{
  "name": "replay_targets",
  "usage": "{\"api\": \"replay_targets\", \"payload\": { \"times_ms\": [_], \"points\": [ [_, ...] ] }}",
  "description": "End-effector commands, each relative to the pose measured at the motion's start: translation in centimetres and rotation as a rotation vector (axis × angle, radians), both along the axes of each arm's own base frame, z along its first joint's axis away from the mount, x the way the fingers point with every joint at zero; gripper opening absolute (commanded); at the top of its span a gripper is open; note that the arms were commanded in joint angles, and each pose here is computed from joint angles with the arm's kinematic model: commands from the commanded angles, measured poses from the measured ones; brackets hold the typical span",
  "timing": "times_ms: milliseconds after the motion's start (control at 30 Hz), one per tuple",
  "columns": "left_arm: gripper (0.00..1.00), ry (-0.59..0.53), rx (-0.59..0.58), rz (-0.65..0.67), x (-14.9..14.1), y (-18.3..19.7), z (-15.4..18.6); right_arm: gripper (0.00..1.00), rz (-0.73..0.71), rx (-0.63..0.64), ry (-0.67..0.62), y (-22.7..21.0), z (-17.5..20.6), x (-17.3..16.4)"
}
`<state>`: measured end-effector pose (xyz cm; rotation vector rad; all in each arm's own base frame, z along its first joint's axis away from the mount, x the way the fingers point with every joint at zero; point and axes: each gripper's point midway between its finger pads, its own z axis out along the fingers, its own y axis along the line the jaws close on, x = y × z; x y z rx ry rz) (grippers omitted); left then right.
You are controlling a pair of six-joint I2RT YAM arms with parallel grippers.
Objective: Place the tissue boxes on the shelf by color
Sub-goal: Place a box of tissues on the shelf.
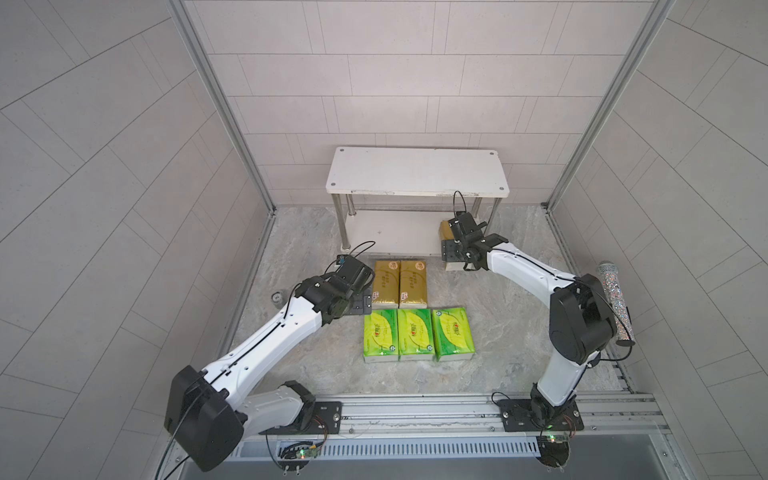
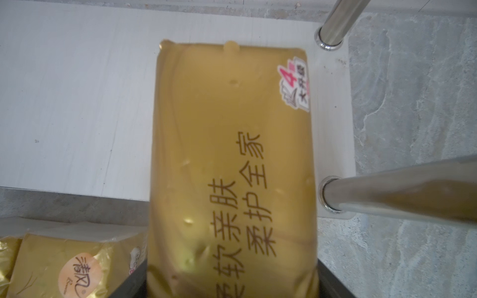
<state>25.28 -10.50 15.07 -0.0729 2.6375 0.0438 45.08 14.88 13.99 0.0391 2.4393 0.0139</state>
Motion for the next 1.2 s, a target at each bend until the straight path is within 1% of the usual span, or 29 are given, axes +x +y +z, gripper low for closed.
{"api": "replay_targets", "payload": {
  "times_ms": [0,300,600,1000,1167],
  "points": [
    [1.0,0.003,0.01,0.011,-0.1,0.4,0.3,0.79,-0.029,0.029,-0.041,0.0,1.0,1.5],
    [1.0,0.008,0.011,0.014,-0.1,0.4,0.2,0.8,-0.052,0.038,-0.061,-0.8,0.6,3.7],
    [1.0,0.026,-0.005,0.006,-0.2,-0.1,0.1,0.81,-0.061,0.028,-0.119,-1.6,0.5,6.5],
    [1.0,0.034,0.001,0.014,-0.5,0.3,0.0,0.84,-0.023,-0.02,-0.151,-1.6,-0.1,8.1],
    [1.0,0.038,0.002,0.017,-0.7,0.3,-0.1,0.85,-0.041,-0.031,-0.147,-2.4,-0.6,8.5]
  ]
}}
